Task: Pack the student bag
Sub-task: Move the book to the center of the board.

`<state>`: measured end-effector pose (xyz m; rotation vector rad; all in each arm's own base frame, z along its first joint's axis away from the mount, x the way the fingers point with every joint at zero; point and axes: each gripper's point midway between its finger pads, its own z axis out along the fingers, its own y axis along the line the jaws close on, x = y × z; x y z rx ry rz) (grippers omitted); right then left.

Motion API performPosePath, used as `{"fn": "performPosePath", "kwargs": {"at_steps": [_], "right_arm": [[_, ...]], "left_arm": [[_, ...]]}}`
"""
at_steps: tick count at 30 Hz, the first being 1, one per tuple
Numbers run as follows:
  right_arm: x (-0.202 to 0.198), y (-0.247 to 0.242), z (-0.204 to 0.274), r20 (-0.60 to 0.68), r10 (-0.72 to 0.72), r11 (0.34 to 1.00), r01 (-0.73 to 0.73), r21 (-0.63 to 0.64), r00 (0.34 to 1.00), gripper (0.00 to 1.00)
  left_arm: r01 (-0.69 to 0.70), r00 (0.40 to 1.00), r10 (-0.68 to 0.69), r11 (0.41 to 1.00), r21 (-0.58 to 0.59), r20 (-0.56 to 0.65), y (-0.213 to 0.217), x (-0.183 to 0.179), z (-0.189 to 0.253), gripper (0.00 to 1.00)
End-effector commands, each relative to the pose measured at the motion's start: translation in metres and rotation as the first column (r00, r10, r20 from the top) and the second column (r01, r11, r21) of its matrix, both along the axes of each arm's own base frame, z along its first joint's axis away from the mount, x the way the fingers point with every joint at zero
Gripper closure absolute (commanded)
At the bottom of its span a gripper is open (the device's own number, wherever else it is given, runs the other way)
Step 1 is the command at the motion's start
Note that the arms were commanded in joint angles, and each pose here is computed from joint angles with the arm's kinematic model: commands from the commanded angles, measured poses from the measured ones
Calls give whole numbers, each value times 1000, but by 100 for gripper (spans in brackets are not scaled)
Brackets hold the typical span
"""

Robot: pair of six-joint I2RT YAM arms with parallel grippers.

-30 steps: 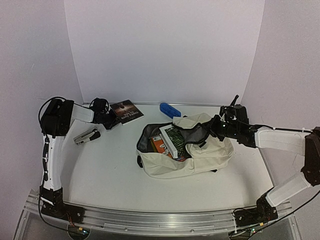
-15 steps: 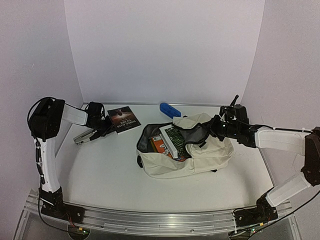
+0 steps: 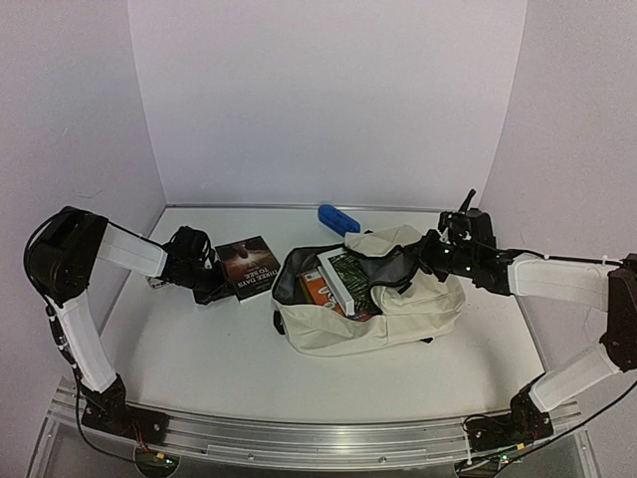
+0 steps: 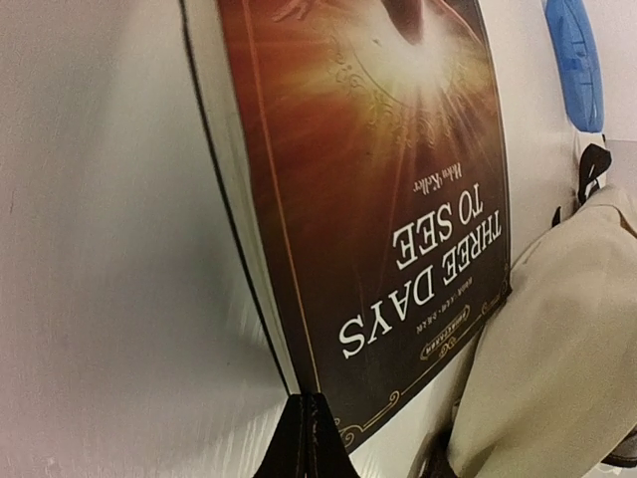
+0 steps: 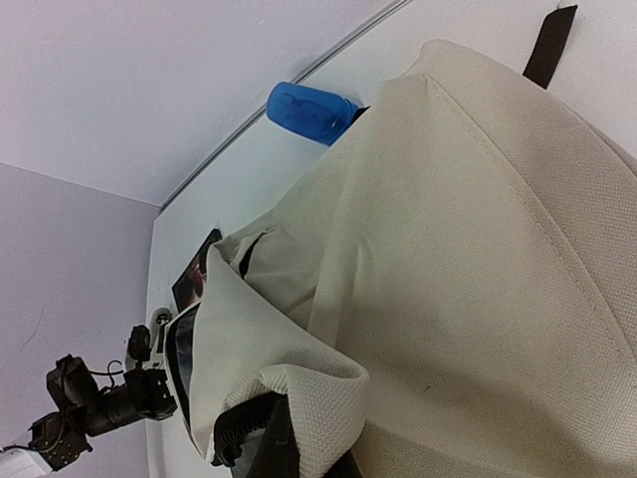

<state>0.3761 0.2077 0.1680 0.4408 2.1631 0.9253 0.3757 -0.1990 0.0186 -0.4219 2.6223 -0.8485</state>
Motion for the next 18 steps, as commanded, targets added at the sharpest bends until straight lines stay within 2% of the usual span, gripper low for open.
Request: {"fn": "performPosePath", "kwargs": {"at_steps": [1, 4, 6, 7, 9, 11, 12, 15, 18], "right_arm": [[6, -18, 16, 71, -65, 997, 68, -41, 995, 100], [5, -20, 20, 83, -64, 996, 69, -59, 995, 100], [5, -23, 28, 106, -60, 994, 69, -85, 993, 95], [5, -24, 34, 122, -56, 992, 69, -102, 991, 88], [3, -31, 51, 159, -61, 986, 83, -141, 985, 65], [0, -39, 75, 215, -66, 979, 105, -174, 974, 41], [-2, -42, 88, 247, -66, 977, 112, -179, 967, 32], [-10, -41, 125, 327, -25, 977, 93, -195, 945, 20], [-19, -17, 156, 388, 65, 979, 16, -203, 920, 14]], "left_arm": [[-50, 986, 62, 996, 77, -158, 21, -63, -22, 100], [-70, 982, 81, 995, 73, -172, 27, -80, -18, 100], [-77, 983, 88, 994, 71, -163, 30, -85, -8, 100], [-77, 984, 87, 995, 71, -158, 31, -86, -3, 100], [-73, 988, 80, 995, 62, -131, 31, -85, 12, 96], [-65, 992, 70, 997, 51, -104, 29, -81, 28, 86], [-63, 993, 67, 997, 42, -97, 29, -80, 34, 81], [-63, 996, 63, 998, -1, -66, 28, -71, 54, 64], [-75, 997, 74, 996, -46, -35, 33, -60, 69, 51]]}}
